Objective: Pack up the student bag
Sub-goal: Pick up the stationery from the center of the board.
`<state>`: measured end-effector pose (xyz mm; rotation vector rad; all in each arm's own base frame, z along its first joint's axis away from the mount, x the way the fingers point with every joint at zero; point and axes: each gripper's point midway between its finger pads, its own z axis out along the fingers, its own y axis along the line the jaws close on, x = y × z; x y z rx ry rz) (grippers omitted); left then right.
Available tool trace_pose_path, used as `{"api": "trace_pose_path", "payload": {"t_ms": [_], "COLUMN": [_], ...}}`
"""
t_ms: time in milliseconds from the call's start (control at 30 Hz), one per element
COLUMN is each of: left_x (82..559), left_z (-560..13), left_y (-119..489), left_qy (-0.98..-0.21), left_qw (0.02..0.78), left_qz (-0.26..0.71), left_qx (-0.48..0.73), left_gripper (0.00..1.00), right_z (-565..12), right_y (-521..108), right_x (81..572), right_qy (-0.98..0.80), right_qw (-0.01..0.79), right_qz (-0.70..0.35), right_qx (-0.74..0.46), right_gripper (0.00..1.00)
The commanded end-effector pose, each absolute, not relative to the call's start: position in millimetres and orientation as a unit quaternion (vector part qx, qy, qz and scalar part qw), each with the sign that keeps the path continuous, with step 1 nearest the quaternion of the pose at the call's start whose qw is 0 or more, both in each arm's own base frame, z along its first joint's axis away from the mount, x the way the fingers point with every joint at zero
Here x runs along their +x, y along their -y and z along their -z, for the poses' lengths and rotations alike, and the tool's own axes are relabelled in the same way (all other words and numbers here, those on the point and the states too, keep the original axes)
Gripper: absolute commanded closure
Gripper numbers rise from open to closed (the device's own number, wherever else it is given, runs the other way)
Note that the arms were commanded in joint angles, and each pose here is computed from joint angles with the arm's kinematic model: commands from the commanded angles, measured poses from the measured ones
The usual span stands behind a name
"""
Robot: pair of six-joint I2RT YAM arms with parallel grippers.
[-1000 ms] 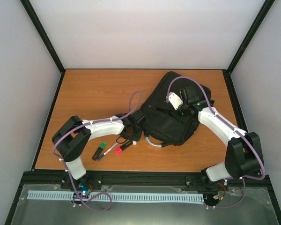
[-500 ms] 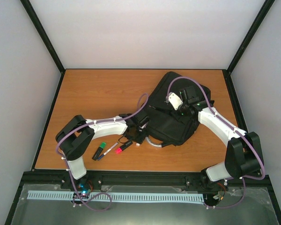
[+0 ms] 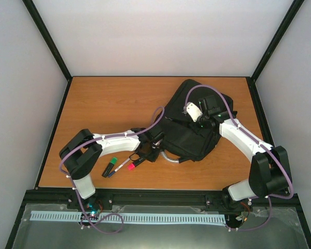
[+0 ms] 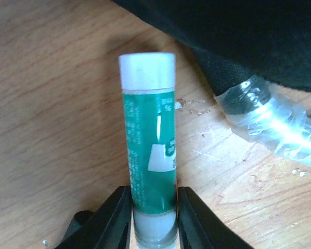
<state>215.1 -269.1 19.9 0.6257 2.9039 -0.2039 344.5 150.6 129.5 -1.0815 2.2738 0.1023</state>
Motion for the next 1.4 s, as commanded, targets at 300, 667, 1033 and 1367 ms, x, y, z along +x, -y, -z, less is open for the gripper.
{"api": "trace_pose_path", "payload": {"t_ms": [300, 667, 1033, 1367], "left_x": [221.9, 246.2, 213.5, 153.3], "left_z": [-84.5, -156.1, -147.5, -127.9], "left_y": [281.6, 345.2, 323.2, 295.2], "left_qy": [-0.958, -0.921, -0.928, -0.92], "left_qw": [0.142, 0.185, 0.107, 0.032], "left_qz": [0.111, 0.212, 0.202, 0.257], "left_qx": [0.224, 0.268, 0.293, 0.293], "left_gripper": [0.85, 0.85, 0.86, 0.85], "right_z": [-139.9, -154.9, -158.2, -151.7], "right_y": [-144.5, -145.2, -136.4, -137.5], "right_x": [349.7, 347.4, 352.0, 351.7], "right_qy": [-0.855, -0.849, -0.854, -0.857], "right_qw": [0.327, 0.351, 0.356, 0.346], "right_qz": [-0.017, -0.025, -0.019, -0.024], "right_qx": [-0.402, -0.394, -0.379, -0.381], "right_gripper": [0.97, 0.97, 0.97, 0.97]}}
